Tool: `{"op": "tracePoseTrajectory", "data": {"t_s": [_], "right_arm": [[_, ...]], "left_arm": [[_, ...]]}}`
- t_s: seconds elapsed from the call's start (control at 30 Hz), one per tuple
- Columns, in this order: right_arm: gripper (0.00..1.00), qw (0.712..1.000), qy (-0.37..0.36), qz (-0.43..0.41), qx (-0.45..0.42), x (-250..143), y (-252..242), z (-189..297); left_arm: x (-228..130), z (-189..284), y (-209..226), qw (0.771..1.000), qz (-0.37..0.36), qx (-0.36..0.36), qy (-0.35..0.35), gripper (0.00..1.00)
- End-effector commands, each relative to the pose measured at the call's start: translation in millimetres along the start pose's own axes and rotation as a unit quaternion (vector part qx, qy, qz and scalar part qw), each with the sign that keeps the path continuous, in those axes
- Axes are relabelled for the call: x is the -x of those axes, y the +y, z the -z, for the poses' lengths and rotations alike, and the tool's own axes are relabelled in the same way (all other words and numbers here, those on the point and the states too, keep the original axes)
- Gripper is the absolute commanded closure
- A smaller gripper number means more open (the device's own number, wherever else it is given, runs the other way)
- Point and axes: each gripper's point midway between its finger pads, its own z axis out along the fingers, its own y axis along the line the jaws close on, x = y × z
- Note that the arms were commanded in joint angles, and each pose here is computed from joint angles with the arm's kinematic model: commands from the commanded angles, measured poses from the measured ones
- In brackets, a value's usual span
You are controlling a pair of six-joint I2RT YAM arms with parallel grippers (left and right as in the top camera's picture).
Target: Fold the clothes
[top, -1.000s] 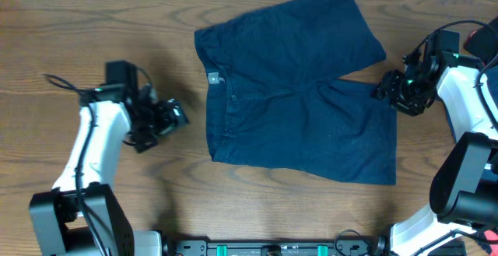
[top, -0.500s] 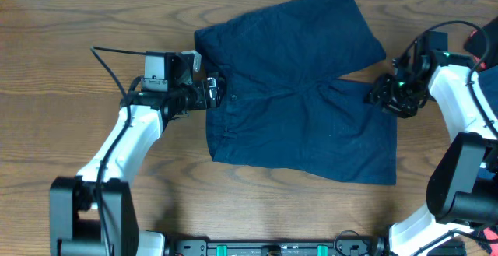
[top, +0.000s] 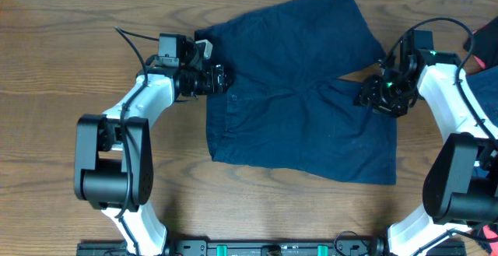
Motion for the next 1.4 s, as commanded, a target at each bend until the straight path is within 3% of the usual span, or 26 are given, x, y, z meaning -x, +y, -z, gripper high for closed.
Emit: {"op": "tracePoseTrajectory", "data": {"t_s": [0.0,0.27,0.53,0.57,0.63,0.9,0.97,1.07,1.2,1.37], "right_arm": [[0.44,1.0,0.001,0.012,0.004,-1,5,0],[0.45,1.0,0.004,0.011,0.005,-2,5,0],[0.45,1.0,0.005,0.011,0.004,-3,5,0],[0.45,1.0,0.005,0.011,0.004,-3,5,0],[0.45,1.0,0.005,0.011,0.004,-3,5,0],[0.45,1.0,0.006,0.013,0.004,-3,5,0],[0.45,1.0,0.006,0.013,0.004,-3,5,0],[0.45,1.0,0.006,0.013,0.004,-3,5,0],[0.45,1.0,0.005,0.013,0.0,-3,3,0],[0.45,1.0,-0.006,0.014,-0.023,2,-4,0]], "left_arm": [[-3,-14,0,1.0,-0.012,-0.008,0.012,0.2],[-18,-42,-8,0.999,-0.028,-0.017,0.033,0.36],[-22,-48,-20,0.998,-0.042,-0.023,0.036,0.62],[-22,-48,-20,0.998,-0.041,-0.023,0.038,0.62],[-24,-46,-17,0.998,-0.036,-0.017,0.042,0.5],[-20,-45,-15,0.999,-0.034,-0.019,0.034,0.51],[-19,-47,-21,0.998,-0.042,-0.026,0.032,0.61],[-20,-48,-25,0.998,-0.046,-0.028,0.033,0.91],[-15,-40,-30,0.998,-0.041,-0.047,0.028,0.94],[9,3,-36,0.998,-0.029,-0.057,-0.009,0.94]]}}
